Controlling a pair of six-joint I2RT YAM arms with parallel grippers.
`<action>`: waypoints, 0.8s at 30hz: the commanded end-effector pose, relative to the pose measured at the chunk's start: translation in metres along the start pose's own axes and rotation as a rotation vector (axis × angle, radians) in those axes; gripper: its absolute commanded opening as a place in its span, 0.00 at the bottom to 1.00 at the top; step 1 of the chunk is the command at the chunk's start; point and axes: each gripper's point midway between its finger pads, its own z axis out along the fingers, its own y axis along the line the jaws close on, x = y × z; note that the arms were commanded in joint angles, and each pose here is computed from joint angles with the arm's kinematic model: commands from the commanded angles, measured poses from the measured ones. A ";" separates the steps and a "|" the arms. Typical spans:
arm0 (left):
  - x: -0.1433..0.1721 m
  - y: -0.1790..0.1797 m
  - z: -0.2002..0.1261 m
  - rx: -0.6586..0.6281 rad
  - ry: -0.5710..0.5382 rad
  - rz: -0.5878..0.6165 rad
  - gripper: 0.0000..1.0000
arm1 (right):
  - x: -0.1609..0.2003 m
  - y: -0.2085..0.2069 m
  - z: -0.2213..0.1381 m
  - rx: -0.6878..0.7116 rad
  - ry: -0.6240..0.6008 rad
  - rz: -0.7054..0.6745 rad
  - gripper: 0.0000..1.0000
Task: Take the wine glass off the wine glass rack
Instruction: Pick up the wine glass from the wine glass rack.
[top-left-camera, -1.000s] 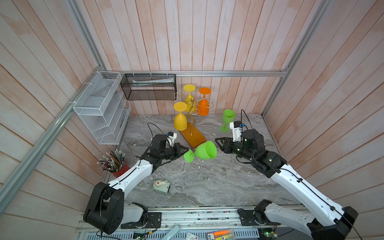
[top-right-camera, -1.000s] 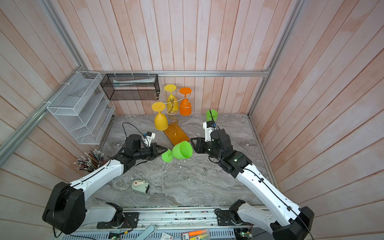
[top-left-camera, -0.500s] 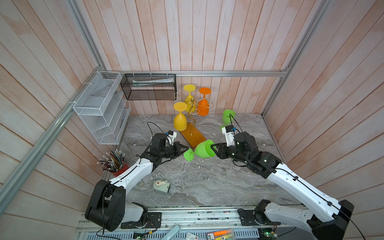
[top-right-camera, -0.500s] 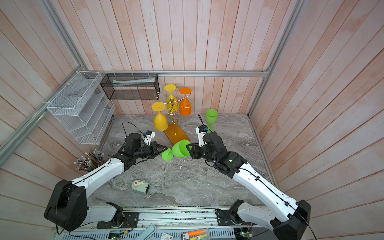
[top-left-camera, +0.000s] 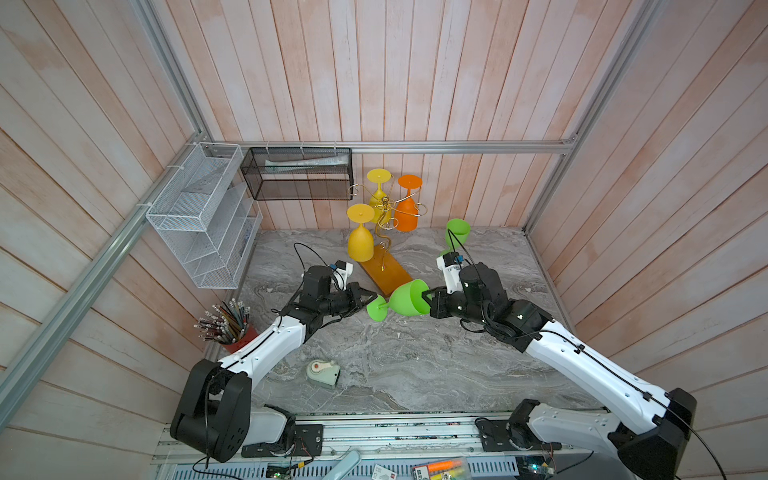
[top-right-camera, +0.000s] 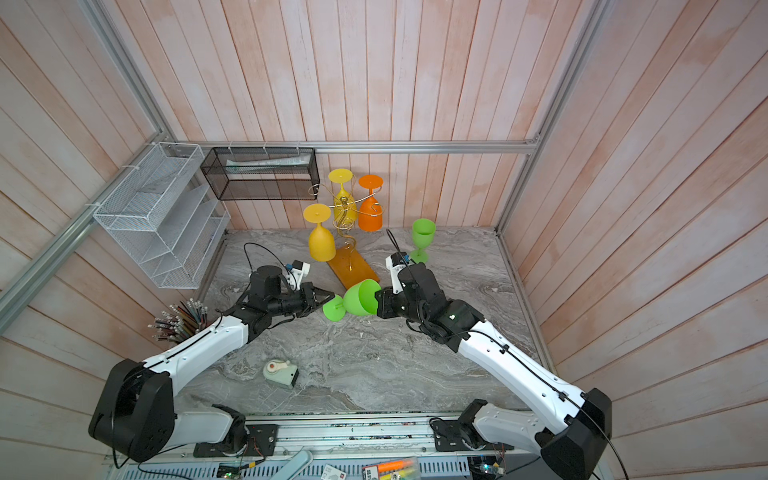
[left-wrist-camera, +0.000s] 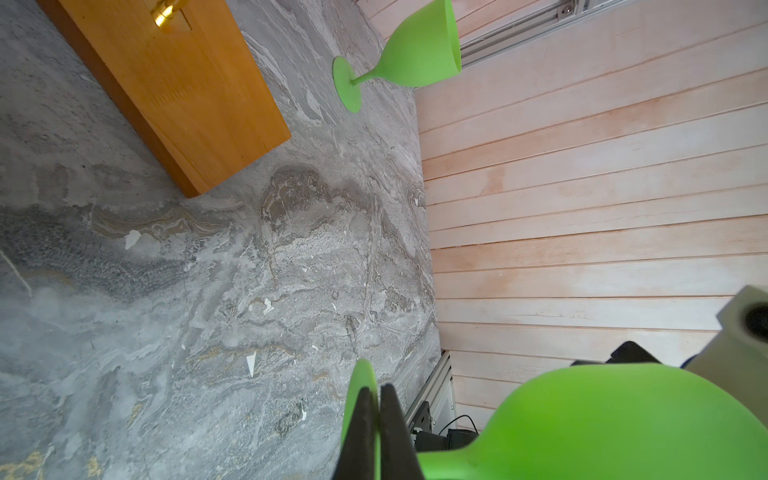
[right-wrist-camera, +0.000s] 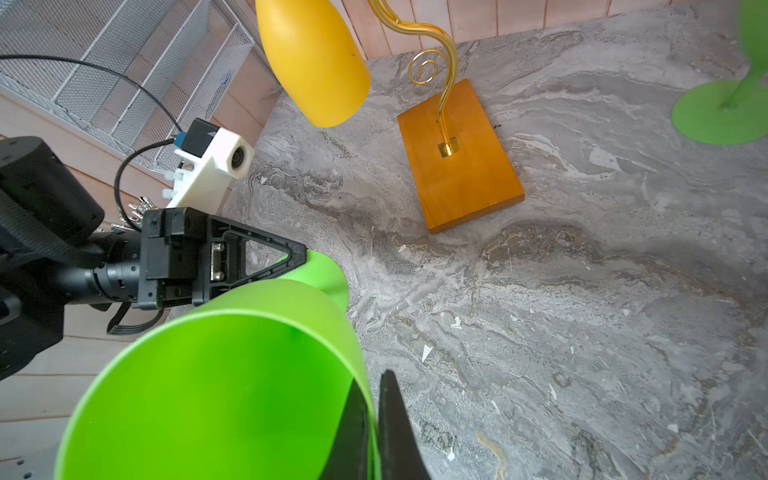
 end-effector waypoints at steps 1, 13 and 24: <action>-0.010 -0.017 -0.002 0.045 -0.015 0.047 0.00 | -0.009 0.001 -0.002 0.025 -0.017 -0.013 0.00; -0.016 -0.013 -0.022 -0.067 -0.076 0.127 0.93 | -0.025 -0.003 -0.012 0.080 0.005 -0.031 0.00; -0.028 -0.037 -0.058 -0.149 -0.161 0.278 1.00 | -0.023 -0.062 -0.032 0.281 0.084 0.056 0.00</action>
